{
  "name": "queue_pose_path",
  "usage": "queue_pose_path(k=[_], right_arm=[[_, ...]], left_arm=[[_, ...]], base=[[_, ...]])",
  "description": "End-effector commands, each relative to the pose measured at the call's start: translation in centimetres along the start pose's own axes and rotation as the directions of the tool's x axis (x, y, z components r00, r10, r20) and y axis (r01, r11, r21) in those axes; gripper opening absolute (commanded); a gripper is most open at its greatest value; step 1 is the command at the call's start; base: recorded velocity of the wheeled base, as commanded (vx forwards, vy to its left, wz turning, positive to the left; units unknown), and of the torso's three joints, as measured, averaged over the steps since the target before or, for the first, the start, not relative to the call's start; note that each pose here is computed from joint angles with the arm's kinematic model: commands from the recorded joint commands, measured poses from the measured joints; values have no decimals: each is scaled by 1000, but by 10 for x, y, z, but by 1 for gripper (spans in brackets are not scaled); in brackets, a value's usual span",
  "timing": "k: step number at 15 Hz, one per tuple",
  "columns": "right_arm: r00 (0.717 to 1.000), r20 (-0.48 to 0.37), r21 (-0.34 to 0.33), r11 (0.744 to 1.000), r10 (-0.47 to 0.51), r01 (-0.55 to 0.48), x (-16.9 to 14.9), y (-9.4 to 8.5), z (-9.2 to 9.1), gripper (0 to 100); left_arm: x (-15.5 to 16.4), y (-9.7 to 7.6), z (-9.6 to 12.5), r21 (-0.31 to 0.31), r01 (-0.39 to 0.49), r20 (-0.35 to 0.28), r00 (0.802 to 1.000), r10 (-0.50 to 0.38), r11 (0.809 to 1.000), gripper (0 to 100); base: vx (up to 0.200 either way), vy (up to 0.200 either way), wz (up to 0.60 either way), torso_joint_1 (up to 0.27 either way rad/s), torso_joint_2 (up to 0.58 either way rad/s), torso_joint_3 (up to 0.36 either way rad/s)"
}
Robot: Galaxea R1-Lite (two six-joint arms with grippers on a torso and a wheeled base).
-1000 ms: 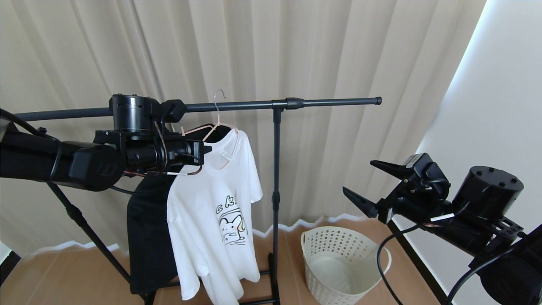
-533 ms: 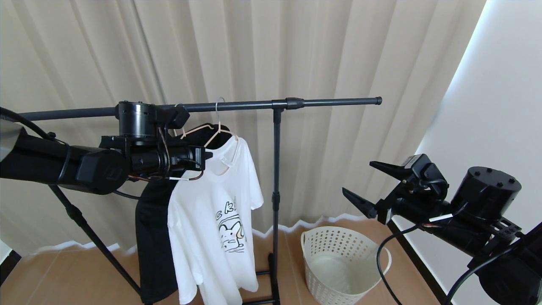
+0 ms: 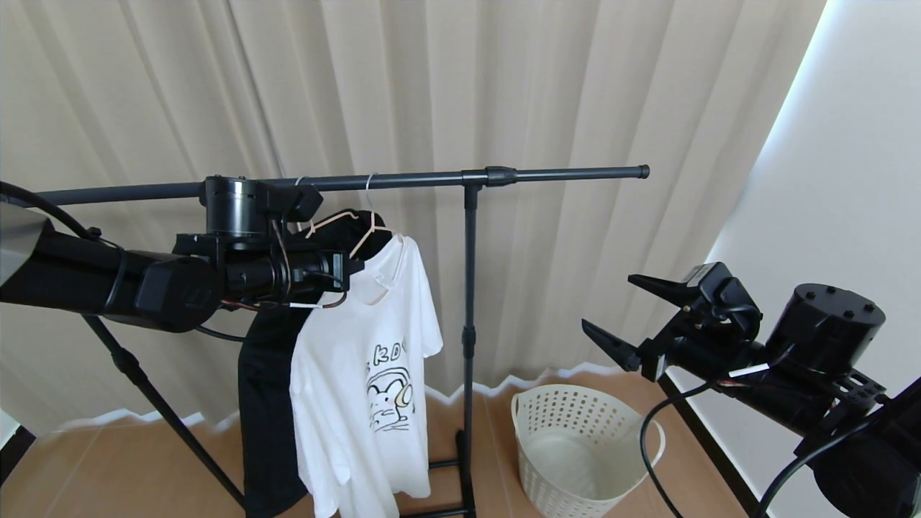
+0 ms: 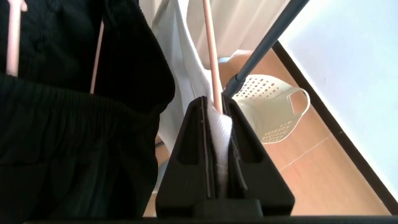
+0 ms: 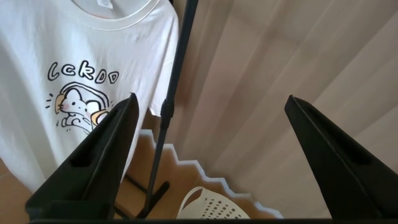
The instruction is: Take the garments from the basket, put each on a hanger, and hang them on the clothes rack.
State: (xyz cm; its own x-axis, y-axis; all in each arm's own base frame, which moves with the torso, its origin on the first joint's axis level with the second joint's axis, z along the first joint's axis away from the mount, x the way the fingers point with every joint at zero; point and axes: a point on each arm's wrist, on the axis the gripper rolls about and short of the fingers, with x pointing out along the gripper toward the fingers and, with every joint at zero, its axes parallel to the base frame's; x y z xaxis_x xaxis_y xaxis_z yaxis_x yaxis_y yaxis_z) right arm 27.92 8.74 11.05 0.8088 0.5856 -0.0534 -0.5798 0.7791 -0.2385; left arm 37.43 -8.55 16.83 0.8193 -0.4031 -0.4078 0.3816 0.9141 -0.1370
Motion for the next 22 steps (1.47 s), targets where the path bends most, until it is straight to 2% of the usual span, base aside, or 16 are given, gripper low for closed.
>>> queue_pose_path(k=[1,3,5,6,7,8,10,11,13,14,16,17,20,21,22], right_arm=[[1000,-1,0,1000,2,-2,0,0,0,100],[1000,15,-5,1000,-15,16,-1,-1,5,100],[998,58,-11,999,-31,32,-9,-2,20,100],[998,58,-11,999,-31,32,-9,-2,20,100],[991,110,35,997,-70,66,-17,-1,41,100],[984,131,57,992,-118,111,-24,-2,57,100],[966,145,85,975,-216,205,-47,-4,88,100],[953,158,111,963,-259,244,-72,-1,112,100],[958,141,139,963,-249,230,-107,12,130,100],[966,96,145,963,-241,226,-131,24,133,100],[979,20,150,969,-201,195,-171,47,121,100],[984,-29,145,973,-177,180,-187,58,102,100],[975,-114,130,971,-189,203,-217,75,54,100],[969,-138,126,967,-203,220,-237,83,23,100],[968,-143,125,966,-207,226,-244,86,14,100]], left_arm=[[-1,-1,1,-1,2,0,1000,-2,1000,100],[-17,-5,8,-7,3,27,1000,-3,1000,100],[-48,-12,17,2,4,69,998,-4,1000,100],[-48,-12,17,2,4,69,998,-4,1000,100],[-85,-19,21,7,1,101,995,-2,1000,100],[-108,-23,19,6,-2,103,995,1,1000,100],[-147,-26,12,0,-21,110,994,21,1000,100],[-179,-31,4,0,-35,128,991,34,999,100],[-218,-39,-15,-3,-42,125,991,42,999,100],[-239,-45,-31,2,-41,117,992,41,999,100],[-268,-52,-64,12,-40,108,993,38,999,100],[-276,-55,-84,14,-35,98,995,33,999,100],[-291,-57,-129,11,-38,88,995,37,999,100],[-298,-58,-159,5,-46,76,996,46,999,100],[-301,-58,-169,4,-54,73,996,54,999,100]], base=[[0,0,0,0,0,0],[0,0,0,0,0,0],[0,0,0,0,0,0],[0,0,0,0,0,0],[0,0,0,0,0,0],[0,0,0,0,0,0],[0,0,0,0,0,0],[0,0,0,0,0,0],[0,0,0,0,0,0],[0,0,0,0,0,0],[0,0,0,0,0,0],[0,0,0,0,0,0],[0,0,0,0,0,0],[0,0,0,0,0,0],[0,0,0,0,0,0]])
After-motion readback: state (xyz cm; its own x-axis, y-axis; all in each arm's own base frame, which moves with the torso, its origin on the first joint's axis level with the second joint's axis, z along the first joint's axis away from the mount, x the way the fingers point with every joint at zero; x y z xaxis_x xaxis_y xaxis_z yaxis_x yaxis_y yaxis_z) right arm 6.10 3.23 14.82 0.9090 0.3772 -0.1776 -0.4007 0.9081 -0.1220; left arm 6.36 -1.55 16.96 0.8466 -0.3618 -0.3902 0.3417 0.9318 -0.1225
